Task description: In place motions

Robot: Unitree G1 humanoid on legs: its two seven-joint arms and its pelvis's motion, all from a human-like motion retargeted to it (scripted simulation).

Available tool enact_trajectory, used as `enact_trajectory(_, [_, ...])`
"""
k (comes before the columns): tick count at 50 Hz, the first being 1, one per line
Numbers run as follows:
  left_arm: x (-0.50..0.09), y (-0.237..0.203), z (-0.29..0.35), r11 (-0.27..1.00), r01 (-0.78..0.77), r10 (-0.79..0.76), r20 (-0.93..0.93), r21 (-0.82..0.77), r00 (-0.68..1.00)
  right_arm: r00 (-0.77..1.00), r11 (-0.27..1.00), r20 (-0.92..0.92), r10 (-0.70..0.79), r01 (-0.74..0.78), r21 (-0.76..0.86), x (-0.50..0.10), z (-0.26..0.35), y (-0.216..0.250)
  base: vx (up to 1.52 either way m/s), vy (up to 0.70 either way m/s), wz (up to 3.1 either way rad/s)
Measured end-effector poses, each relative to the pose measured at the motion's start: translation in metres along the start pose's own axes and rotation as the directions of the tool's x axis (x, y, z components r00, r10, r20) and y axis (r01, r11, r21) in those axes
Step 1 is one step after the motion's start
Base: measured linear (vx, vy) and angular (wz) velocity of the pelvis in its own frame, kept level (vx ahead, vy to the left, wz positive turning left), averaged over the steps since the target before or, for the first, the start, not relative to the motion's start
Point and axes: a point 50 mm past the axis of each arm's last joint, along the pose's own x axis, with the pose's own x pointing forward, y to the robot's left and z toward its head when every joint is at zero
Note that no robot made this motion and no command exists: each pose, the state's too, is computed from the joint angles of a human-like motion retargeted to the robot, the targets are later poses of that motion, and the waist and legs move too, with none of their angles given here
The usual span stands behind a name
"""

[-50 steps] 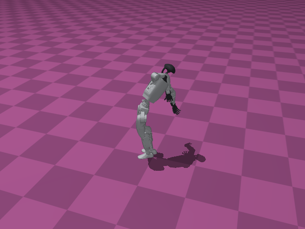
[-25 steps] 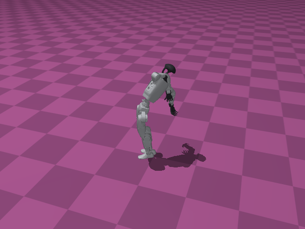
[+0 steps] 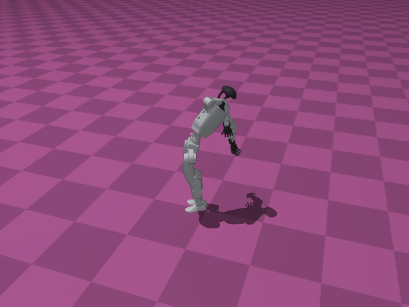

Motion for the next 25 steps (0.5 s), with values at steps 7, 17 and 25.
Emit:
enact_trajectory(7, [0.0000, 0.0004, -0.0002, 1.000, -0.005, 0.005, -0.004, 0.011, 1.000, 1.000, 1.000, 0.009, -0.005, 0.005, -0.025, 0.0001, 0.0035, -0.0003, 0.00, -0.02, -0.26])
enact_trajectory(17, [-0.0004, 0.0035, 0.0029, 0.999, -0.029, 0.029, 0.011, 0.022, 1.000, 1.000, 1.000, -0.007, -0.006, 0.006, -0.007, 0.0003, 0.0003, 0.0004, 0.00, 0.00, -0.46])
enact_trajectory(25, [-0.0008, 0.0066, 0.0049, 0.997, -0.058, 0.058, 0.015, 0.055, 0.998, 1.000, 1.000, -0.009, -0.016, 0.016, -0.007, 0.0002, 0.0003, -0.0004, 0.00, 0.00, -0.18])
